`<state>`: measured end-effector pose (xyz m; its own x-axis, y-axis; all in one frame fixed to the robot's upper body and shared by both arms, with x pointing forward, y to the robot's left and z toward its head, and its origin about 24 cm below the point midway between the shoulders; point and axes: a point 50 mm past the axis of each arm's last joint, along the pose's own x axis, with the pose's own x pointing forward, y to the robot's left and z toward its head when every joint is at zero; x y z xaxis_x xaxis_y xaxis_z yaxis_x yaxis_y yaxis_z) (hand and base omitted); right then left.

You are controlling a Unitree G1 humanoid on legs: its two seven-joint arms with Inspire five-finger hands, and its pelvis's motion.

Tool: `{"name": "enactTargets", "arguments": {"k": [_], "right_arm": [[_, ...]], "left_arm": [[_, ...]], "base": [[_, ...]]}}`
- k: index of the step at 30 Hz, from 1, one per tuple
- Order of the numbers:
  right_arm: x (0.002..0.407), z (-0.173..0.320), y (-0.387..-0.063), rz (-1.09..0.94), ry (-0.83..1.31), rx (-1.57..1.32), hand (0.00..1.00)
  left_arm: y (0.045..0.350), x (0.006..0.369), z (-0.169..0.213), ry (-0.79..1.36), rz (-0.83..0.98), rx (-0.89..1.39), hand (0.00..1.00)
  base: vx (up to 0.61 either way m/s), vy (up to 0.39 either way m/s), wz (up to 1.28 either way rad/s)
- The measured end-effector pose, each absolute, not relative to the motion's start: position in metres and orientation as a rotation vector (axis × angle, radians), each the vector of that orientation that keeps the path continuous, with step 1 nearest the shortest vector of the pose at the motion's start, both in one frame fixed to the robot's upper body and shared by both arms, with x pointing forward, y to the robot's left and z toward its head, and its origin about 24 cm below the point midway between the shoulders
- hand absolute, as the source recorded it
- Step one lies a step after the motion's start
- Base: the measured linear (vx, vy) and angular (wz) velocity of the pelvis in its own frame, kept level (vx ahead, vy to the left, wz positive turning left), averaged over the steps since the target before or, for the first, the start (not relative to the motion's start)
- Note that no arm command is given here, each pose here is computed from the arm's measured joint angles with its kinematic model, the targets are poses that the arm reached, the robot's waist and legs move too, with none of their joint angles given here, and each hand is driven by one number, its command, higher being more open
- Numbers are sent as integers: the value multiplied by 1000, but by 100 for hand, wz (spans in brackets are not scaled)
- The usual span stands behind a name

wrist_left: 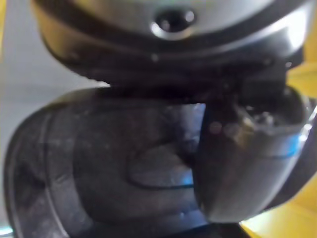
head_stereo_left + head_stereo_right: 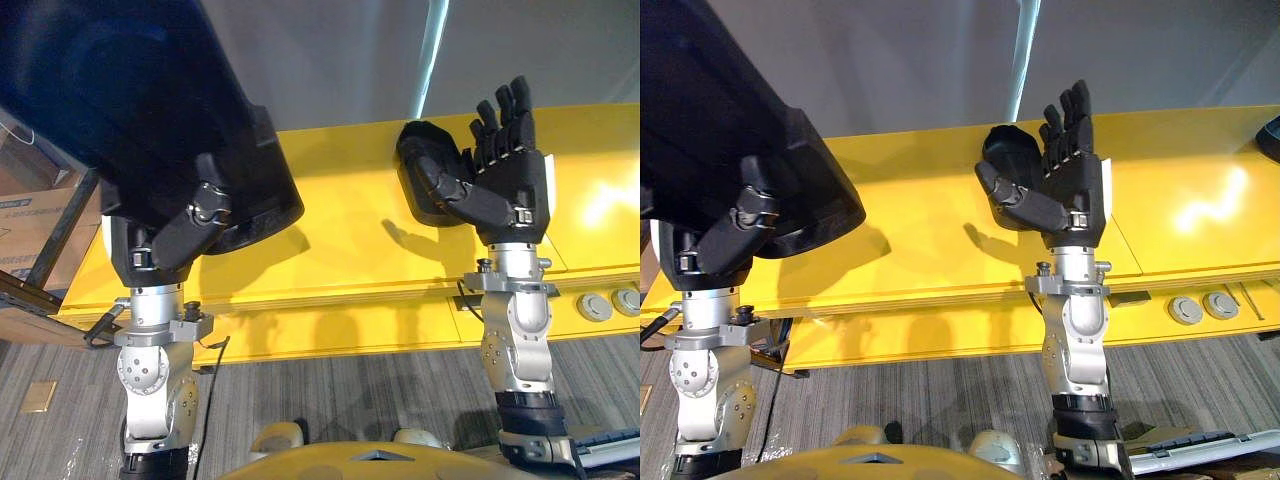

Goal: Walk over and take three plastic housings, then place them on the shelf

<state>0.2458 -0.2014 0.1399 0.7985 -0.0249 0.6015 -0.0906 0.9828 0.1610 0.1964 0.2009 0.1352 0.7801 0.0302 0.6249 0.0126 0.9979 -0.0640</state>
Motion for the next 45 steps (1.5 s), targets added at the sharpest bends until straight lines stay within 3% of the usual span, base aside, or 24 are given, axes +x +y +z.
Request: {"name": "enactTargets", "arguments": {"k": [16, 20, 26, 35, 45], "right_arm": [[231, 112, -196, -12, -557, 327, 100], [233, 109, -191, 57, -520, 313, 100], [241, 116, -177, 187, -508, 283, 100], [262, 143, -156, 406, -552, 196, 100], [269, 139, -160, 471, -464, 118, 100]], "left_arm": [[191, 210, 121, -451, -161, 32, 0], [178, 240, 103, -330, -194, -13, 0], [177, 279, 73, -147, -104, -86, 0], [184, 322, 104, -201, 12, -266, 0], [191, 342, 108, -147, 45, -354, 0]], "base": [[-77, 82, -3], [42, -6, 9], [32, -2, -6], [-26, 18, -17], [-19, 4, -10]]}}
